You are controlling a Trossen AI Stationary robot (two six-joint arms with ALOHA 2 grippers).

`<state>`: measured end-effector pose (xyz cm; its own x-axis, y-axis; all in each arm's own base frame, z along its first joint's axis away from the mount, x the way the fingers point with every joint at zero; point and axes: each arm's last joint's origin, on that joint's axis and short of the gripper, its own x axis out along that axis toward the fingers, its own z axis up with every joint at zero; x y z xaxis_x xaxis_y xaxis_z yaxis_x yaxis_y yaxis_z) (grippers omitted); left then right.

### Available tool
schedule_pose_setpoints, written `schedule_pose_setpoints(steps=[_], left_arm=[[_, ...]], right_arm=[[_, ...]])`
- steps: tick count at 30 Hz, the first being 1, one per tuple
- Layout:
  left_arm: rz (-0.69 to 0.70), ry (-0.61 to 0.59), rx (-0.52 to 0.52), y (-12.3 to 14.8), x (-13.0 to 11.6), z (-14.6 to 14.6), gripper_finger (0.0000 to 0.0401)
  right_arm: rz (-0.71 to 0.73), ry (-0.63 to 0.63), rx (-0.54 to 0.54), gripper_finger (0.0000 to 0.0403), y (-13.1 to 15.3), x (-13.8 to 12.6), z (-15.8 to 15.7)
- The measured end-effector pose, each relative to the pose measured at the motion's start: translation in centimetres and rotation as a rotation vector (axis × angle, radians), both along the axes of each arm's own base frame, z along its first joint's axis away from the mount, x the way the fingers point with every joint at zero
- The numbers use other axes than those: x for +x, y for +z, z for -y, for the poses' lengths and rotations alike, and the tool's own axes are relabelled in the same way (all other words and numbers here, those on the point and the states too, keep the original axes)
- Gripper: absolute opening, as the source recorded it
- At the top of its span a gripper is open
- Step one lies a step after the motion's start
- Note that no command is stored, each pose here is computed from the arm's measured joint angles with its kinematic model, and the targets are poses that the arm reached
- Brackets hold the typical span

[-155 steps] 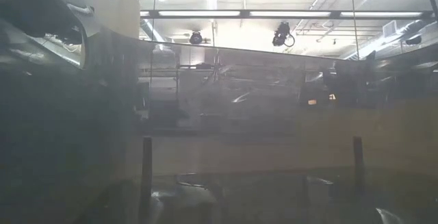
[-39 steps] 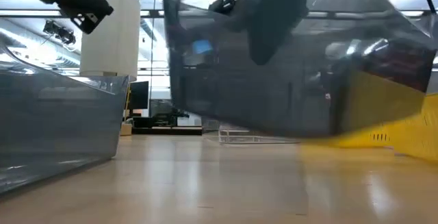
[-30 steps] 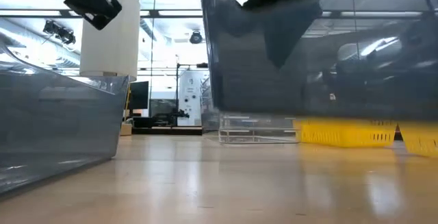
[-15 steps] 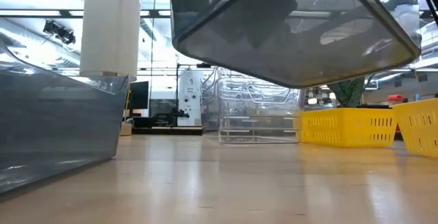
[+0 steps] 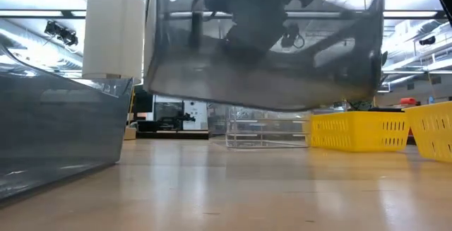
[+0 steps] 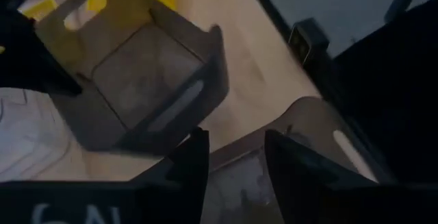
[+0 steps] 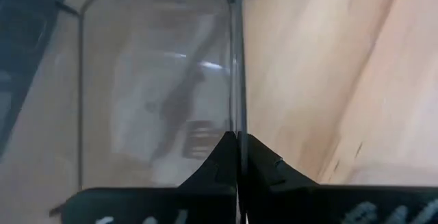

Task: Stack baskets by color
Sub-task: Stack the right black bin on the top of the middle black bin

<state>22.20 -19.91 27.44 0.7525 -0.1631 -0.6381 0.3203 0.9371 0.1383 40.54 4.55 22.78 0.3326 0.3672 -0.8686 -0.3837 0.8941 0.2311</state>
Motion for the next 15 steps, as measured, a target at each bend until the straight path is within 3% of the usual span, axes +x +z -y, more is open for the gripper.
schedule_pose_setpoints(steps=[10,15], left_arm=[[-0.063,0.004,0.219,0.4,3.6,0.1,0.0175],[-0.074,-0.015,0.239,0.3,4.8,-1.0,0.0207]], right_arm=[[-0.119,-0.129,0.139,0.0005,0.2,-0.4,0.4],[-0.155,-0.156,0.146,0.0005,0.1,-0.7,-0.4]])
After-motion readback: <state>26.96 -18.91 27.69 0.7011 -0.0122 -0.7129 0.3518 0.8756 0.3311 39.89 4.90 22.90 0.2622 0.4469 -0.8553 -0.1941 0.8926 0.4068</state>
